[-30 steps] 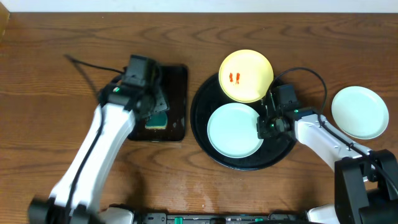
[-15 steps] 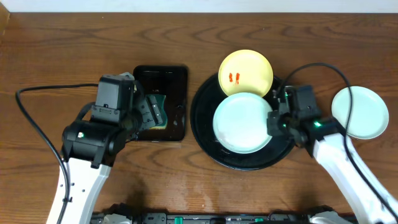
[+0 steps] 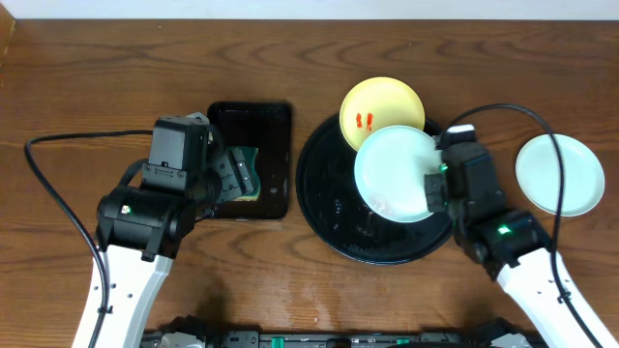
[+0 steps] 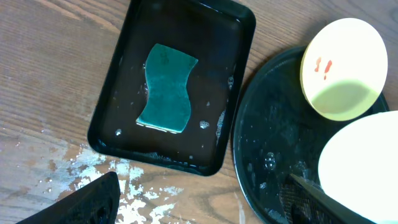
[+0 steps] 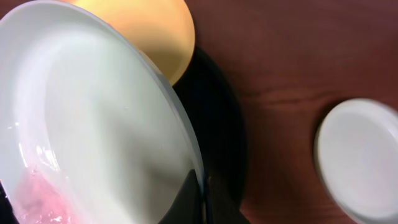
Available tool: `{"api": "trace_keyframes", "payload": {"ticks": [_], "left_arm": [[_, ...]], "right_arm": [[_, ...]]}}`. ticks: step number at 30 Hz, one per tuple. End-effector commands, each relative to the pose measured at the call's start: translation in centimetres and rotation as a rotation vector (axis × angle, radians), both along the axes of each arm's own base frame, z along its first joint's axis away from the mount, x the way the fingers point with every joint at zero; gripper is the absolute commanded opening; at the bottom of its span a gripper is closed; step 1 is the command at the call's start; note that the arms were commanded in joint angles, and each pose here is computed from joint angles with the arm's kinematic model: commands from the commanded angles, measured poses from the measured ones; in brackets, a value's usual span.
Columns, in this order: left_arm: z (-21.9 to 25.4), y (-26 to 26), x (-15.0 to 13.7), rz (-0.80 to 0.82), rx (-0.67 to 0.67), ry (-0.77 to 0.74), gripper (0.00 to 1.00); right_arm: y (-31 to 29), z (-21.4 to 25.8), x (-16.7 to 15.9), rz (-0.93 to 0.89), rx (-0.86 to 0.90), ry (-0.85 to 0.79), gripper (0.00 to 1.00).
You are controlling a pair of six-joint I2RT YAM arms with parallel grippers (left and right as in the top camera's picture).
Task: Clean dirty plates on tray and stack at the side
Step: 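Lift the scrubbed pale green plate off the round tray with the right gripper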
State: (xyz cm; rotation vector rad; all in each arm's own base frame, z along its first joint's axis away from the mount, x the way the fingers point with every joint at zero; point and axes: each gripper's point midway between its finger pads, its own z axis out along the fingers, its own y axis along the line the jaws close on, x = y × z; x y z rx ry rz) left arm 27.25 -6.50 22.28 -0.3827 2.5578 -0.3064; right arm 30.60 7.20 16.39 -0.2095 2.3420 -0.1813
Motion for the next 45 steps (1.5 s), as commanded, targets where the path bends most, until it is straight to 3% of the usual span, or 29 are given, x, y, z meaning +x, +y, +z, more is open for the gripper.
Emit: {"api": "trace_keyframes", "payload": {"ticks": [1,8,16,22,45], "left_arm": [[0.7,0.1,0.2,-0.003,0.003,-0.016,0.83],[0.7,0.1,0.2,-0.003,0.003,-0.016,0.83],[0.7,0.1,0.2,-0.003,0.003,-0.016,0.83],[0.7,0.1,0.2,-0.003,0.004,-0.016,0.83],[0.7,0.1,0.2,-0.003,0.004,-0.016,0.83]], "right_arm": [[-0.5,2.2,0.1,-0.038,-0.158,-0.100,0.01],[2.1,5.4,-1.6,0.008,-0.406,-0.258,0.01],[4.4,7.3,-3.3,0.083,-0.542,-0.346,0.01],[6.5,7.4,-4.2,0.170,-0.559,-0.367,0.01],[6.5,8.2,-4.6,0.167,-0.615,-0.397,0.01]]}}
